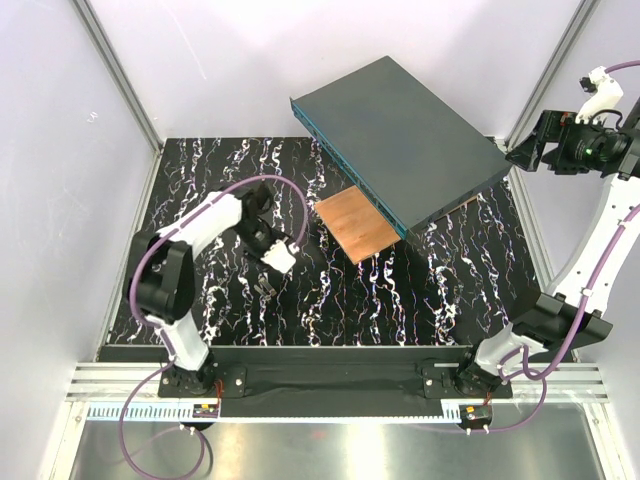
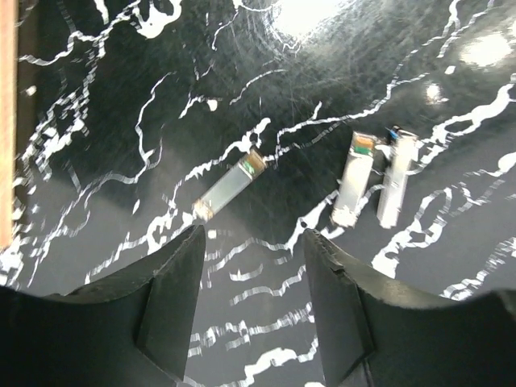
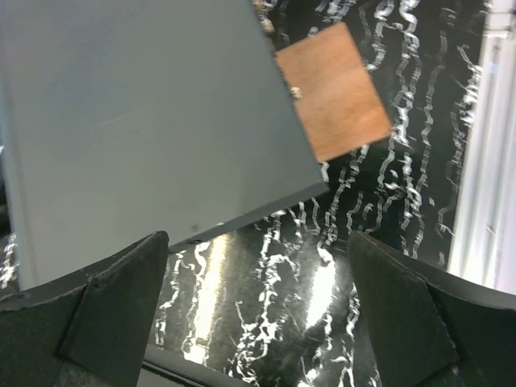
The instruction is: Insert the plug into the switch port
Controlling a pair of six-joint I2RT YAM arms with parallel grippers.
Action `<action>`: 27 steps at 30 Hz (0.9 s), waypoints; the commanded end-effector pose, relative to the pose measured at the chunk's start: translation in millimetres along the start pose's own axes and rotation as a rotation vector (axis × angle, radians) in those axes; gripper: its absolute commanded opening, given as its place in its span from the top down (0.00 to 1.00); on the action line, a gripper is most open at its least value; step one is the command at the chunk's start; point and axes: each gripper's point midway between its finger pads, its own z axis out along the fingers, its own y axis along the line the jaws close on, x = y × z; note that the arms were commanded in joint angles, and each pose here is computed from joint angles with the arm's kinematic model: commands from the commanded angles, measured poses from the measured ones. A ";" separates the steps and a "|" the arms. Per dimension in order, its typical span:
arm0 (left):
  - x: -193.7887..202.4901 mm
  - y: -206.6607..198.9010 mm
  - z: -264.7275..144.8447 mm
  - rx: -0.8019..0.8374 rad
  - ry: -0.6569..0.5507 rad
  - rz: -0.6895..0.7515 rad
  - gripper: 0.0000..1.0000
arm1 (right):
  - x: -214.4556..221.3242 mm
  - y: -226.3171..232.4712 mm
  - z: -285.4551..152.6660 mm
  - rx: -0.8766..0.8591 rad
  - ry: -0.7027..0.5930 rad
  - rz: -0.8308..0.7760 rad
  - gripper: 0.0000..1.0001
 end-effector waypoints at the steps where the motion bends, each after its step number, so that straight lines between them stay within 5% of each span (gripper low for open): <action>1: 0.8 31.2 4.7 -0.008 0.019 0.362 0.44 | -6.4 25.5 -13.6 -0.080 -0.042 -0.031 0.00; 17: 31.8 43.8 50.9 0.101 0.035 0.444 0.39 | -2.2 26.1 -13.3 -0.088 -0.034 -0.056 0.00; 27: 49.1 21.5 54.2 0.254 0.092 0.410 0.58 | -8.5 21.9 -17.6 -0.054 -0.044 -0.108 0.00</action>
